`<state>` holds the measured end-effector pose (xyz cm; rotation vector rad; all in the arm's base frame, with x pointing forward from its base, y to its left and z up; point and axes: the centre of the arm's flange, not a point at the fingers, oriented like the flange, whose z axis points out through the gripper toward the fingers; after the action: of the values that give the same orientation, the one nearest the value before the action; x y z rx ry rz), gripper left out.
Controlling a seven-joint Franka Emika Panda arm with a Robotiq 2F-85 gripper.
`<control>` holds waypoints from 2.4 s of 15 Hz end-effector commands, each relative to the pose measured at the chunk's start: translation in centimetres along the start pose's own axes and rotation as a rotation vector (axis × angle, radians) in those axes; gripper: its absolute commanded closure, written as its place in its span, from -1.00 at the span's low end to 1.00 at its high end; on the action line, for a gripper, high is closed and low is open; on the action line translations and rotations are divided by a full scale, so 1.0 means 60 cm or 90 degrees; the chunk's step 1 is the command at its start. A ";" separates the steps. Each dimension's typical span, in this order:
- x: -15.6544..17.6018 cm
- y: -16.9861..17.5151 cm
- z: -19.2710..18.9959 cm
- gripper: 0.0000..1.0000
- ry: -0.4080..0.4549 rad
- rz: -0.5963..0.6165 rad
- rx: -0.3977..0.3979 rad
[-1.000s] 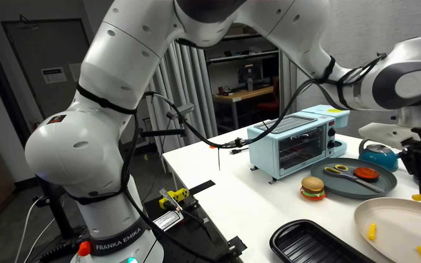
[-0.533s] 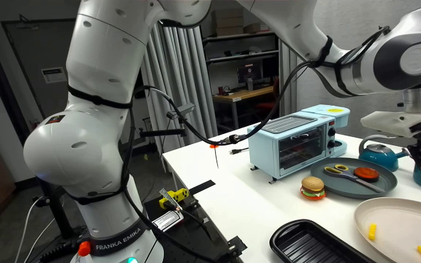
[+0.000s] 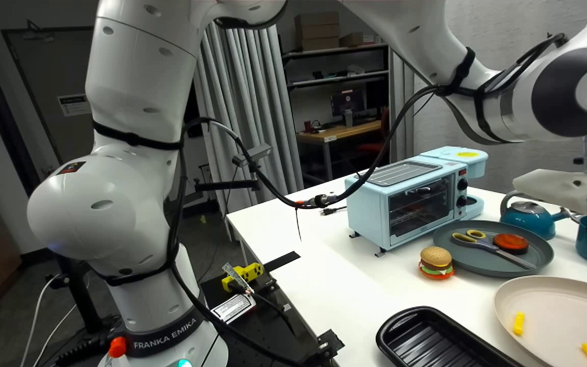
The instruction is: Pick up two fries from the plate and place them in the green cup.
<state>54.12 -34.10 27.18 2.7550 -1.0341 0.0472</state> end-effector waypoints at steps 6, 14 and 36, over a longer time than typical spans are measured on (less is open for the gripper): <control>-0.045 0.053 0.032 0.94 -0.024 -0.005 -0.026; -0.044 0.064 0.056 0.94 -0.040 -0.004 -0.044; -0.017 -0.064 0.010 -1.00 -0.019 -0.103 0.034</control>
<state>54.36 -32.15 25.44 2.8015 -0.9339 -0.0006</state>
